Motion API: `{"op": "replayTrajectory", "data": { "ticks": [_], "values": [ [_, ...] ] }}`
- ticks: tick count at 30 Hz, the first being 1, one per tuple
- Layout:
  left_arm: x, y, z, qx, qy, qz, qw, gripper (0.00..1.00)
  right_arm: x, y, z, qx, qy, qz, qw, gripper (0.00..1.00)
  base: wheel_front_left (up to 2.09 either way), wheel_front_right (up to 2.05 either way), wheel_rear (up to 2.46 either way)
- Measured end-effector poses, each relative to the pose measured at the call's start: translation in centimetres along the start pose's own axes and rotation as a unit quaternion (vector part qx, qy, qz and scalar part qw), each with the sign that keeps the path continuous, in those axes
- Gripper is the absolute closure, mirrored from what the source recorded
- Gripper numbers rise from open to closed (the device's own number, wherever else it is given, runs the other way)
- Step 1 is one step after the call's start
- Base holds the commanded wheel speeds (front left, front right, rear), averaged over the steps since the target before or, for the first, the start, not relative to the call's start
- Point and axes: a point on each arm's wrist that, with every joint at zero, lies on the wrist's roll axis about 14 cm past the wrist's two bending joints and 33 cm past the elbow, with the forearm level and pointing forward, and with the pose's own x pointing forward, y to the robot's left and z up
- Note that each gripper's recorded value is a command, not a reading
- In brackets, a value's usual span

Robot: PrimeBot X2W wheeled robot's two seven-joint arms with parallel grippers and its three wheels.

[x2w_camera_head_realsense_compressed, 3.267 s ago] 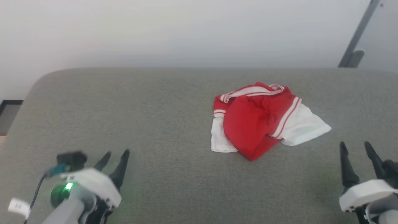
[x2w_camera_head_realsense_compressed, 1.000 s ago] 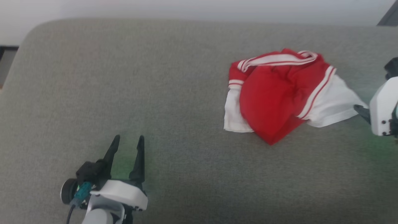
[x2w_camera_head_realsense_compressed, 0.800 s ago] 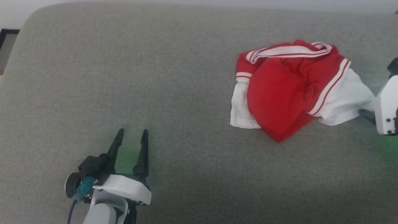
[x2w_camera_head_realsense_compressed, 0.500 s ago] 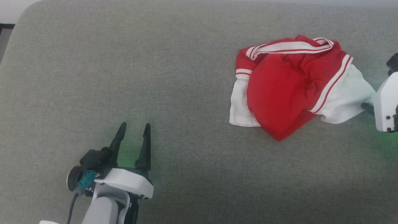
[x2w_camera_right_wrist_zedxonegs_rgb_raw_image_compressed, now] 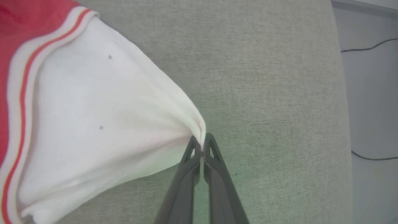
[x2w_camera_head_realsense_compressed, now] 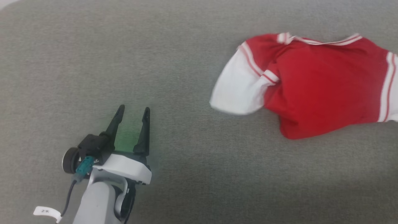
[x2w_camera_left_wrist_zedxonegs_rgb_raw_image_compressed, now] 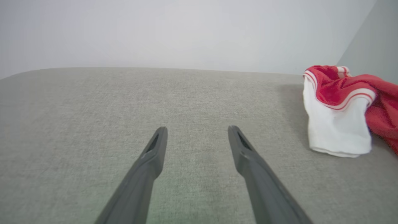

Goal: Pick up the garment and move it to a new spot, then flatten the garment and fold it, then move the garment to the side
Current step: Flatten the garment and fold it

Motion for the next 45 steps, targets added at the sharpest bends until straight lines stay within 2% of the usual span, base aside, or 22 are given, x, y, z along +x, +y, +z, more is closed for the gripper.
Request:
{"op": "replayTrajectory", "data": {
  "ticks": [5,6,10,14,19,20,23,26,28,34,37,40,41,42,43,45],
  "values": [
    [1.3,-1.2,0.2,0.012,-0.003,-0.028,1.000,0.00,-0.2,-0.1,0.2,0.031,-0.050,-0.001,0.998,1.00,0.00,0.00,0.00],
    [1.6,-1.5,0.4,0.017,-0.005,-0.037,0.999,0.00,-0.4,-0.1,0.4,0.031,-0.065,-0.001,0.997,0.00,0.00,0.00,0.00],
    [3.4,-3.2,2.5,0.046,-0.027,-0.084,0.995,0.00,-2.1,-0.1,2.5,0.033,-0.152,0.001,0.988,0.00,0.00,0.00,0.00],
    [5.9,-6.0,5.2,0.061,-0.020,-0.144,0.987,0.00,-4.7,-0.5,4.2,0.037,-0.250,0.001,0.968,0.00,0.00,0.00,0.00],
    [8.2,-9.9,5.1,0.065,0.090,-0.217,0.970,0.00,-7.3,-0.7,4.2,0.070,-0.323,0.007,0.944,0.00,0.00,0.00,0.00],
    [8.2,-9.9,5.1,0.065,0.090,-0.217,0.970,0.00,-7.3,-0.7,4.2,0.070,-0.323,0.007,0.944,0.00,0.00,0.00,0.00],
    [8.9,-11.5,3.2,0.049,0.191,-0.243,0.950,0.00,-8.4,-1.0,3.5,0.087,-0.344,0.004,0.935,0.00,0.00,0.00,0.00],
    [8.8,-12.4,0.7,0.042,0.293,-0.260,0.919,0.00,-9.0,-1.1,2.1,0.103,-0.347,0.004,0.932,0.00,0.00,0.00,0.00],
    [8.8,-13.2,-0.3,0.045,0.335,-0.272,0.901,0.00,-9.4,-1.4,1.4,0.108,-0.347,0.000,0.932,0.00,0.00,0.00,0.00],
    [10.4,-15.2,-1.6,0.020,0.386,-0.287,0.877,0.00,-10.0,-2.7,-0.5,0.120,-0.340,-0.020,0.933,0.00,0.00,0.00,0.00],
    [10.7,-15.5,-3.3,0.034,0.416,-0.287,0.862,0.00,-10.1,-3.1,-0.9,0.120,-0.337,-0.026,0.934,0.00,0.00,0.00,0.00],
    [10.7,-16.4,-4.6,0.016,0.447,-0.294,0.845,0.00,-10.0,-3.4,-1.5,0.120,-0.329,-0.032,0.936,0.00,0.00,0.00,0.00],
    [10.8,-16.8,-4.6,0.010,0.450,-0.299,0.841,0.53,-10.0,-3.5,-1.6,0.119,-0.327,-0.034,0.937,0.00,0.00,0.00,0.00],
    [10.8,-17.2,-4.8,0.007,0.455,-0.304,0.837,0.85,-9.9,-3.5,-1.6,0.117,-0.327,-0.034,0.937,0.00,0.00,0.00,0.00],
    [10.8,-17.5,-4.9,0.006,0.457,-0.308,0.835,1.00,-9.9,-3.3,-1.5,0.112,-0.324,-0.032,0.939,0.00,0.00,0.00,0.00],
    [11.0,-17.6,-5.0,0.011,0.456,-0.311,0.834,1.00,-9.6,-2.8,-1.2,0.096,-0.319,-0.023,0.942,0.00,0.00,0.00,0.00]
  ]
}}
